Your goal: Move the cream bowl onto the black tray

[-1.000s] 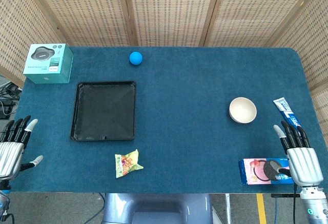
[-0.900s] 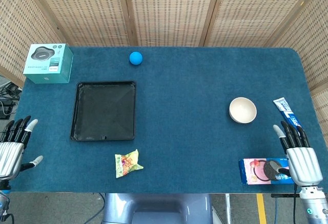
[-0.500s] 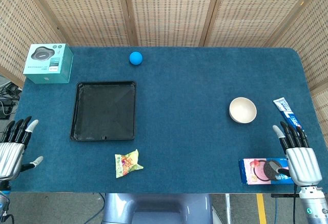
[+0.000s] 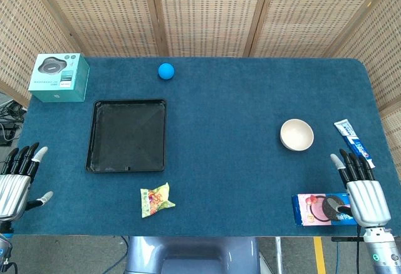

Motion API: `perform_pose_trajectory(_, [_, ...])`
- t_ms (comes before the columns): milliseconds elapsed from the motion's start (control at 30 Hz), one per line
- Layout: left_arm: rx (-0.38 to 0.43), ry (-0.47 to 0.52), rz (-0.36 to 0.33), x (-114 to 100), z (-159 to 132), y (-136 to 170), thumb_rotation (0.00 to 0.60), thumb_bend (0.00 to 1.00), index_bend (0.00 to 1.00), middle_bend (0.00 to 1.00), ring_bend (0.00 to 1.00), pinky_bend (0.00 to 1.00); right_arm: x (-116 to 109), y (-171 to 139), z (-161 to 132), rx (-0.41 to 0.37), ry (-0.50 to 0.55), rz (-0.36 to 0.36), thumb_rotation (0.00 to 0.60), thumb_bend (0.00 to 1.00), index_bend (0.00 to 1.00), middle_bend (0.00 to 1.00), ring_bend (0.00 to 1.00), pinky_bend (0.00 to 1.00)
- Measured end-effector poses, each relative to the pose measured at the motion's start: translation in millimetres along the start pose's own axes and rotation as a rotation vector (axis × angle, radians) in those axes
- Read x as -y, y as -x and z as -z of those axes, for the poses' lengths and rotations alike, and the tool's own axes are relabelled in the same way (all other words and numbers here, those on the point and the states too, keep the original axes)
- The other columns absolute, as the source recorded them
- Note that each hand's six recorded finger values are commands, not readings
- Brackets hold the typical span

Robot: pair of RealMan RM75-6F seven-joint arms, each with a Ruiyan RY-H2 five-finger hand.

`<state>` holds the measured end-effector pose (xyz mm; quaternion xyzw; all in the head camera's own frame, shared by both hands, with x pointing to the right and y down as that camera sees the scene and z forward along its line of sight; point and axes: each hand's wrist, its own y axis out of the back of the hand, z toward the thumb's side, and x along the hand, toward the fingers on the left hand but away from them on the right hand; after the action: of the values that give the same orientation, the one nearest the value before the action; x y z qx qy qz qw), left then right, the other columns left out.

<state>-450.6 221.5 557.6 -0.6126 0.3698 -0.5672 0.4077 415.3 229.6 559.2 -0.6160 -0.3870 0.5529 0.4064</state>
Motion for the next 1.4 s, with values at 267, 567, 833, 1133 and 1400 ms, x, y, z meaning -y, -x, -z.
perform_pose_trajectory(267, [-0.011,0.002,0.000,1,3,-2,0.600,0.05,0.00,0.00,0.00,0.00,2,8,-8,-0.020,0.010,0.018,0.600,0.14,0.29,0.02,0.00,0.07])
perform_pose_trajectory(567, [-0.021,-0.014,0.022,7,4,-7,0.600,0.04,0.00,0.00,0.00,0.00,-11,74,-38,-0.107,-0.038,0.068,0.600,0.15,0.43,0.13,0.00,0.15])
perform_pose_trajectory(833, [-0.023,-0.014,0.028,9,5,-10,0.600,0.05,0.00,0.00,0.00,0.00,12,121,-55,-0.111,-0.073,-0.032,0.600,0.22,0.46,0.16,0.02,0.17])
perform_pose_trajectory(1133, [-0.034,-0.009,0.022,7,9,-11,0.600,0.05,0.00,0.00,0.00,0.00,54,153,-50,-0.058,-0.109,-0.121,0.600,0.27,0.49,0.18,0.02,0.17])
perform_pose_trajectory(1400, [-0.042,-0.009,0.027,8,11,-12,0.600,0.05,0.00,0.00,0.00,0.00,79,172,-48,-0.024,-0.103,-0.145,0.600,0.32,0.53,0.20,0.03,0.17])
